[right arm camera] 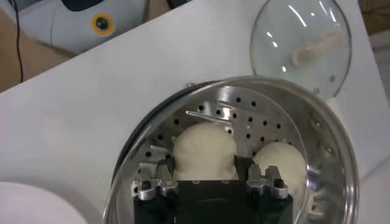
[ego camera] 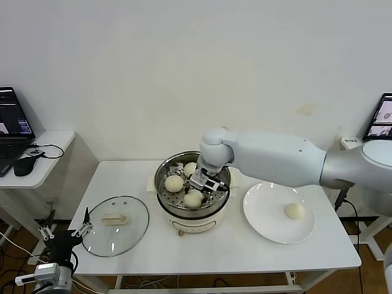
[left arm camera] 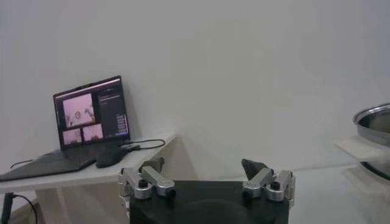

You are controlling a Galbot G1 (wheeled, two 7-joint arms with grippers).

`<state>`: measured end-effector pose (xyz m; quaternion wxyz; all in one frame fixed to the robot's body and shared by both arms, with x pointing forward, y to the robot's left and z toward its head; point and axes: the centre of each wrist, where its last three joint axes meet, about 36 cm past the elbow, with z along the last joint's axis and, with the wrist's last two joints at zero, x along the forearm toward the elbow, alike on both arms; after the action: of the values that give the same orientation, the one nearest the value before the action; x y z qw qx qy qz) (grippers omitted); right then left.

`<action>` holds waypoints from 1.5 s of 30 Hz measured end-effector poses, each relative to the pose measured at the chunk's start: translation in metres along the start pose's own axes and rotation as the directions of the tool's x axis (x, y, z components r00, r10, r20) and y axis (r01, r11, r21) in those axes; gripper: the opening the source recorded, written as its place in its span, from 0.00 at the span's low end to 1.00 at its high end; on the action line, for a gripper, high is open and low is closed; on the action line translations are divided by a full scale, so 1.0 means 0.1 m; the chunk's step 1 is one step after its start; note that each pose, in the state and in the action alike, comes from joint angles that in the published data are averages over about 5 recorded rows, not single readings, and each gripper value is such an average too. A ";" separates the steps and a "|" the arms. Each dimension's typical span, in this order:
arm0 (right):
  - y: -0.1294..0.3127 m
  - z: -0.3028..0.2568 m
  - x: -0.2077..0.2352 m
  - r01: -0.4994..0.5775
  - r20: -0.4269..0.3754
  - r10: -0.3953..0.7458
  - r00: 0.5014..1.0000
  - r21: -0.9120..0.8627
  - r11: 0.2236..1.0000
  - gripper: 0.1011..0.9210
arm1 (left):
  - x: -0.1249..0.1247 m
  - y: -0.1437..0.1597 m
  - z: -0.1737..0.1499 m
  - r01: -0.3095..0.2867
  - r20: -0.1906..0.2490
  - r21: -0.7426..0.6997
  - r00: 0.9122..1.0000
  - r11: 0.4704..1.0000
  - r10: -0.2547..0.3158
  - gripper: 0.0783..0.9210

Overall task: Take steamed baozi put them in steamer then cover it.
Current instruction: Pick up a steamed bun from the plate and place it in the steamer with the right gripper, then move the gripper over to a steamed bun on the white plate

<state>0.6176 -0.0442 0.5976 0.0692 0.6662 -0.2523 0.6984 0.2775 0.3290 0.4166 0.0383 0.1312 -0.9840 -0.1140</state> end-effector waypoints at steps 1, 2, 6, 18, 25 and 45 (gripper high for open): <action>0.00 0.00 0.00 0.000 0.000 0.000 1.000 0.001 1.000 0.70 | 0.00 0.00 0.00 0.001 0.000 0.000 1.000 1.000 -0.001 0.88; 0.00 0.00 0.01 0.001 -0.001 -0.001 1.000 0.002 1.000 0.73 | 0.00 0.00 0.00 0.001 0.000 0.000 1.000 1.000 -0.001 0.88; 0.01 0.04 0.08 -0.006 -0.011 0.006 1.000 -0.002 1.000 0.85 | 0.01 0.01 -0.01 0.002 0.001 -0.001 1.000 1.000 -0.002 0.88; 0.22 0.34 0.75 -0.105 -0.070 0.097 0.993 -0.134 0.985 0.88 | -0.01 0.03 -0.05 -0.006 0.014 -0.014 1.000 1.000 0.006 0.88; 0.71 0.66 1.08 -0.160 -0.156 0.112 0.981 -0.342 0.926 0.88 | -0.03 0.02 -0.07 -0.020 0.020 -0.023 1.000 1.000 0.021 0.88; 2.79 1.44 0.76 -0.172 -0.257 -0.037 0.966 -0.739 0.652 0.88 | -0.01 -0.05 -0.08 -0.053 0.010 -0.051 0.999 0.997 0.054 0.88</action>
<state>0.6181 -0.3672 0.5960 0.3448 0.4737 -0.5337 0.6099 0.2811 0.3226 0.4233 0.0393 0.1032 -0.9842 -0.1385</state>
